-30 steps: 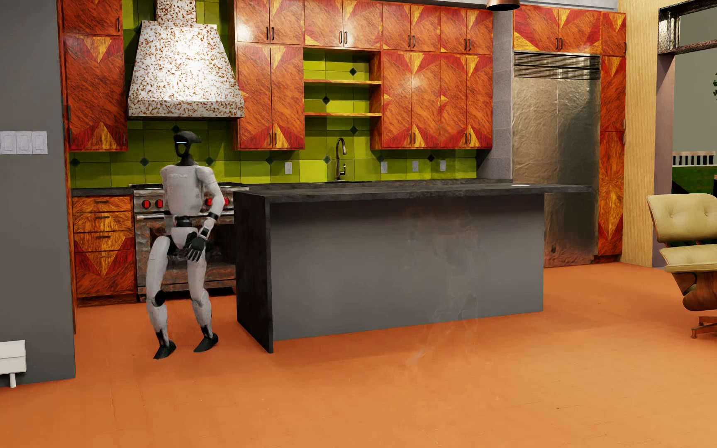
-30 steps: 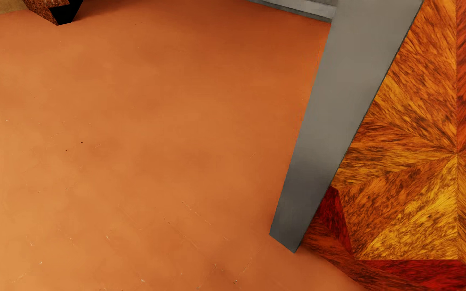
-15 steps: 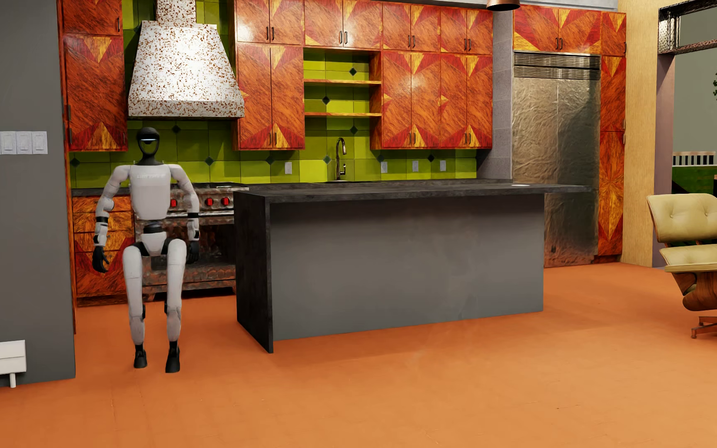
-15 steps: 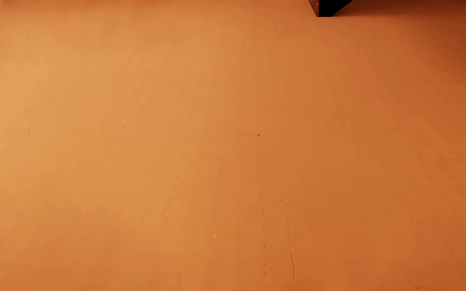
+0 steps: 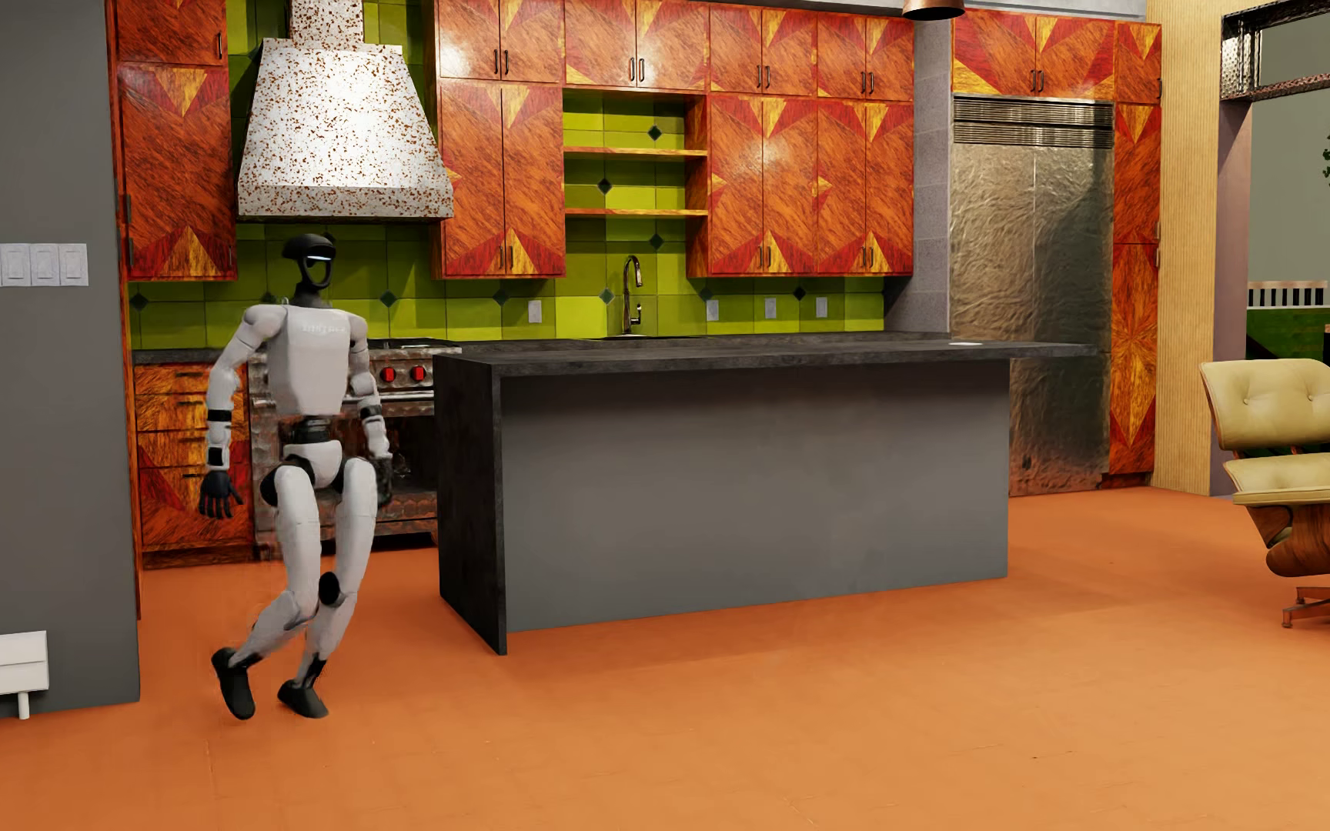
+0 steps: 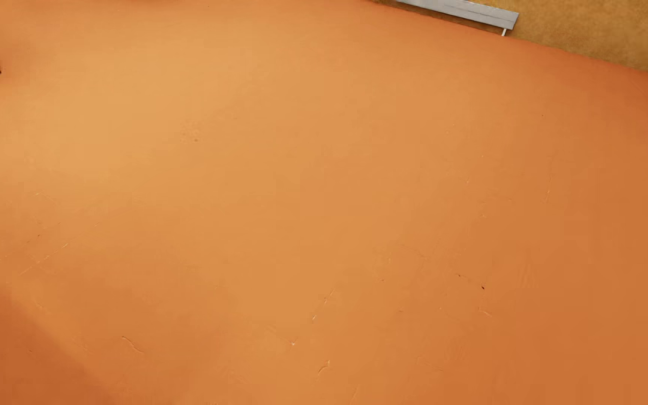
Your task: Move towards dark orange armchair
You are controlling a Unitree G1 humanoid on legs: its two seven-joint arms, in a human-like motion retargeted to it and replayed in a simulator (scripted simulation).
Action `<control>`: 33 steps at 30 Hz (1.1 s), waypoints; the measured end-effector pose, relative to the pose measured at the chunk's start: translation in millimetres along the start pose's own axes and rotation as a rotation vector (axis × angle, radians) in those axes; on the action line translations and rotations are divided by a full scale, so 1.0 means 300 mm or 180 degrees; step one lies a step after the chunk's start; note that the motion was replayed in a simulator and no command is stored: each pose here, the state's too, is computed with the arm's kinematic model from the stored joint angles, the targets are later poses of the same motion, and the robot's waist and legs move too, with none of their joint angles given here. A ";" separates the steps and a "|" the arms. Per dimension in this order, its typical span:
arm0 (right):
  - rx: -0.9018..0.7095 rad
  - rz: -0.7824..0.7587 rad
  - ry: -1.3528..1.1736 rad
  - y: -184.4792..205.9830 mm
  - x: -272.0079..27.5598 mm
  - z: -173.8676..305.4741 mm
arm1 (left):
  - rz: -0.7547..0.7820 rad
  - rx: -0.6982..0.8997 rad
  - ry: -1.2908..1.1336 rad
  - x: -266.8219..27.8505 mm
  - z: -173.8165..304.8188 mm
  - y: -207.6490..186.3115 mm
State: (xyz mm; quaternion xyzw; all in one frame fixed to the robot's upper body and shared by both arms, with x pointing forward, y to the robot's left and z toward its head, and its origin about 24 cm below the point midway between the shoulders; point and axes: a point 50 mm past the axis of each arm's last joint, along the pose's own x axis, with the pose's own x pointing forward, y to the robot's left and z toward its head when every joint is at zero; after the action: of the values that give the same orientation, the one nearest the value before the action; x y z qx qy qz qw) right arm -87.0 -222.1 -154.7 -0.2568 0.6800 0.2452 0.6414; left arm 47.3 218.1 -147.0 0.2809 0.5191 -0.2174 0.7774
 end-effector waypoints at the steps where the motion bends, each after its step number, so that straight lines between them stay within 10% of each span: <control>1: -0.0020 0.0029 0.0010 0.010 -0.001 -0.004 | 0.0219 -0.0133 -0.0234 0.002 0.061 0.067; 6: 0.0168 -0.0239 -0.0070 -0.084 -0.005 0.011 | 0.0349 -0.0079 -0.0611 0.023 0.194 0.129; 15: 0.0518 -0.0732 -0.0191 -0.253 -0.030 0.027 | -0.1385 0.0998 0.0844 -0.149 -0.281 -0.373; 24: 0.0648 -0.0850 -0.0730 -0.302 -0.029 0.194 | -0.0225 -0.0268 0.0158 -0.035 -0.065 -0.129; 33: 0.0685 -0.0466 -0.0294 -0.125 -0.014 0.049 | -0.1042 0.0686 0.0941 -0.129 -0.288 -0.293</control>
State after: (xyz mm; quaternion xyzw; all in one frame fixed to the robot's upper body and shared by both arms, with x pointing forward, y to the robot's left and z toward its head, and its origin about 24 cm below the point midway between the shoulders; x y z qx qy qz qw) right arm -50.9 -240.3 -151.5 -0.2239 0.6516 0.1349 0.7121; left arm -81.5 211.3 -155.7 0.3031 0.6396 -0.3512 0.6130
